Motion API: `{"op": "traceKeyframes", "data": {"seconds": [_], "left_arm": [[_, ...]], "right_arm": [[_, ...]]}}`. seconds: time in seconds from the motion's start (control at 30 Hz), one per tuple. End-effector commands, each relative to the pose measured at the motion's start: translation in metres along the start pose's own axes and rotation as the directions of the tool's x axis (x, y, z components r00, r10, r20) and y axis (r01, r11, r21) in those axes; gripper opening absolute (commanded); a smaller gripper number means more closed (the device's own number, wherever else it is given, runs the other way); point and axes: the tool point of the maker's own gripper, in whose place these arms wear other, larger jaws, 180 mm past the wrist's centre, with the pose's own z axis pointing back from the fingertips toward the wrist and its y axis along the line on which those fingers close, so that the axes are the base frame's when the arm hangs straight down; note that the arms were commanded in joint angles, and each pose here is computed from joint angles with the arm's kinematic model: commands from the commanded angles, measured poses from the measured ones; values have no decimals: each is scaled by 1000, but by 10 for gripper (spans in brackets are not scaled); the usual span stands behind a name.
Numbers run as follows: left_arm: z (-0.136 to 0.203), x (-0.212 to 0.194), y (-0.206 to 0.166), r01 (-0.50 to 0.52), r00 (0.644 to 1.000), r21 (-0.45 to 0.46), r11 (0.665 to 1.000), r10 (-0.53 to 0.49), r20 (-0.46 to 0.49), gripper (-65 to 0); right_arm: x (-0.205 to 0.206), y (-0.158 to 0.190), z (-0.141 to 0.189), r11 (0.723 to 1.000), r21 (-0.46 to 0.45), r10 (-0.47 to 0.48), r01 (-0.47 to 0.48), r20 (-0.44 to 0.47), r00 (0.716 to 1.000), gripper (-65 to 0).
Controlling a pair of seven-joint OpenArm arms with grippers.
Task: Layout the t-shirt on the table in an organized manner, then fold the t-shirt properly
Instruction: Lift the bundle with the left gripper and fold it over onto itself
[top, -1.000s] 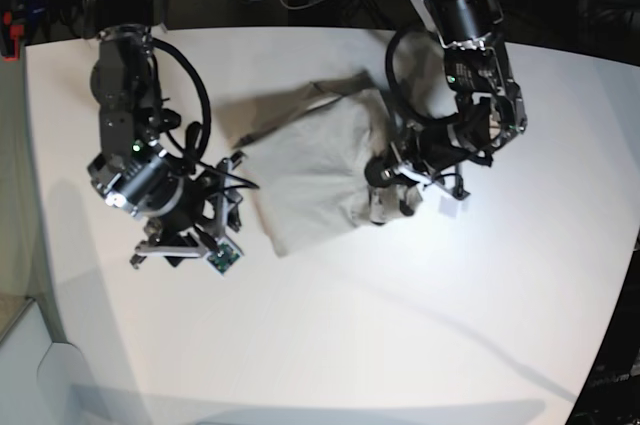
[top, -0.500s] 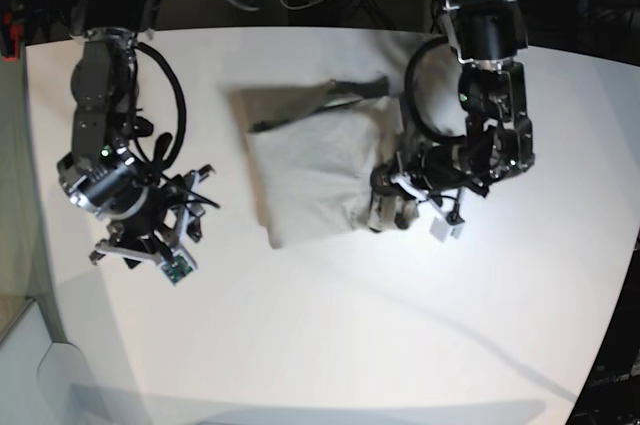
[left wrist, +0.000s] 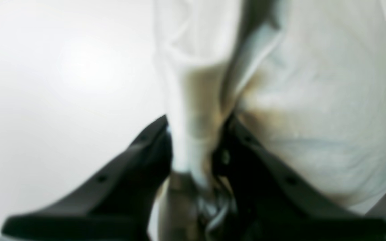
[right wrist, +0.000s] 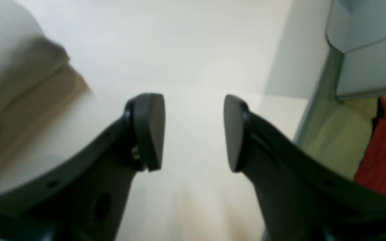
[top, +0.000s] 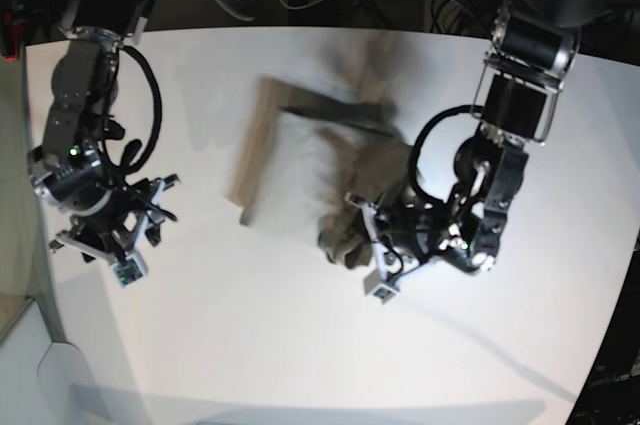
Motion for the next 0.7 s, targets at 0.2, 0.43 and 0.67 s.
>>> {"op": "traceKeyframes", "data": {"seconds": [0.2,0.43,0.67], "left_arm": [[-6,54,-25,346,937,114,931,-349,3,-646],[-41,55,-35,509,861,109,854,-503,-77,-646],[-69,51,-78,720,690,-1,694,-715,-113,-646]], "right_arm": [[-2,-34,11,996,-80,-44,46,24,999,-355],[-27,-36,15,993,-92,-79,76,-22,997,-355],[-36,-33,16,993,-89,-82,78,-40,996,-355]]}}
